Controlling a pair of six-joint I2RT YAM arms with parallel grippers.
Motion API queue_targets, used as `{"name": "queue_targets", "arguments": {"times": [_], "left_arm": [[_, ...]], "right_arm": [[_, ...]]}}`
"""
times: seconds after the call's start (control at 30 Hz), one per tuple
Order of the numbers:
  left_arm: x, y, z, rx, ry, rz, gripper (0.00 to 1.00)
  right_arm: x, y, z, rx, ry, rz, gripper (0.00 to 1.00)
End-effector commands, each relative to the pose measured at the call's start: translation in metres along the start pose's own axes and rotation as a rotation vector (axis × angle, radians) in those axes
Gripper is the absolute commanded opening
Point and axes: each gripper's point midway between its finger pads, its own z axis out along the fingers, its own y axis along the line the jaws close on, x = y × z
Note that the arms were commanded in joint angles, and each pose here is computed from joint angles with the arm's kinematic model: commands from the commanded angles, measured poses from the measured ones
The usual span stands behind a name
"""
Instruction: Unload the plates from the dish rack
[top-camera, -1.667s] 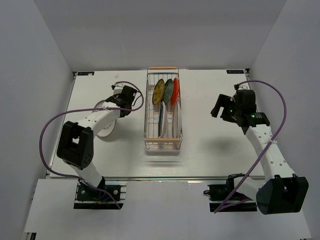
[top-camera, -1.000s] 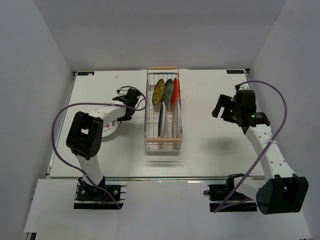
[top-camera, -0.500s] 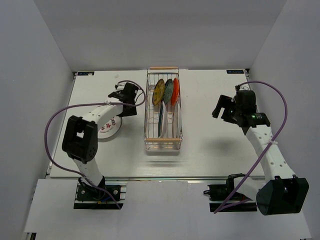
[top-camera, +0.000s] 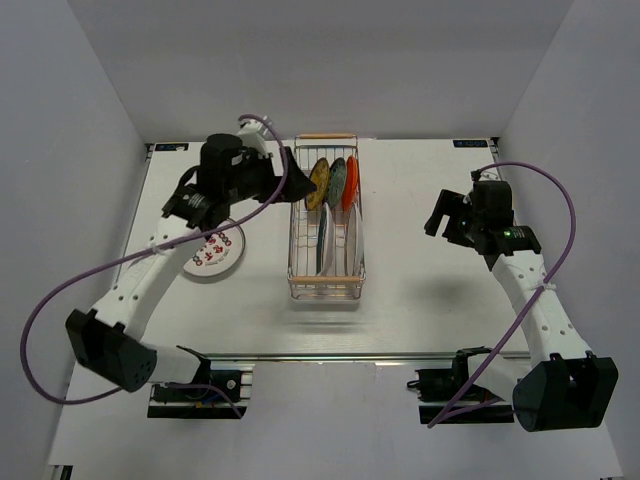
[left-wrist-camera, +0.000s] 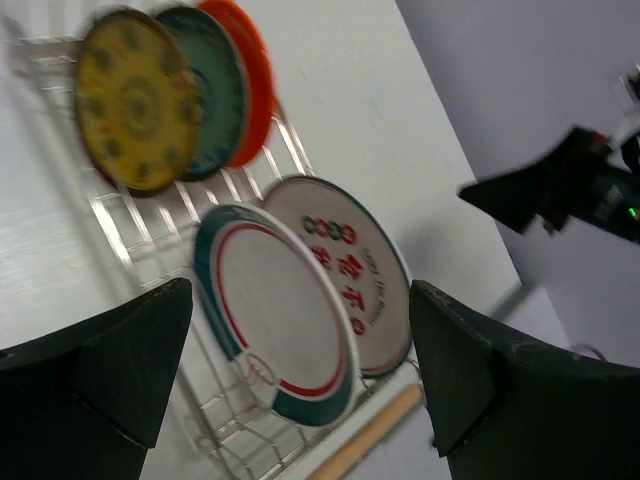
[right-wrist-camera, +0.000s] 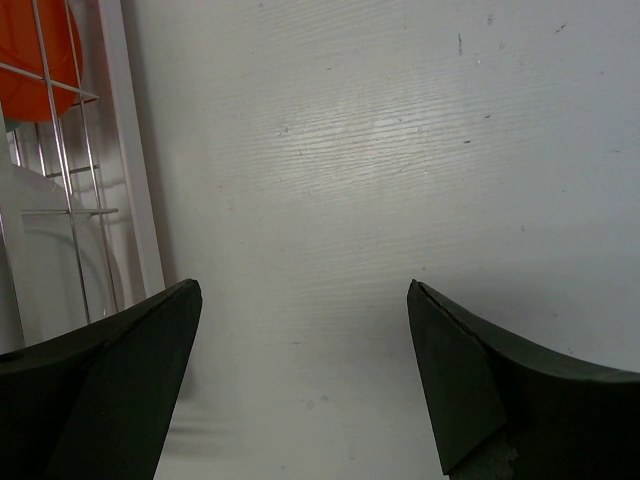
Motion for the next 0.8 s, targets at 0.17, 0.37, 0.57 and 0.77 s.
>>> {"name": "queue_targets", "arguments": {"times": [0.17,0.37,0.57,0.77], "left_arm": [[0.054,-0.042,0.037,0.226,0.237,-0.047,0.98],[0.073,-0.054,0.041,0.207,0.275,-0.064,0.98],[0.087,-0.046,0.042,0.075,0.285,-0.064,0.98],[0.1,-0.041,0.044,-0.023,0.319,-0.068,0.74]], "right_arm": [[-0.018,0.002,-0.006,0.007,-0.048,0.009,0.89],[-0.015,0.003,-0.004,0.004,-0.039,0.007,0.89],[-0.015,0.002,-0.003,0.01,-0.035,0.013,0.89],[-0.015,0.003,-0.004,0.002,-0.037,0.014,0.89]]}}
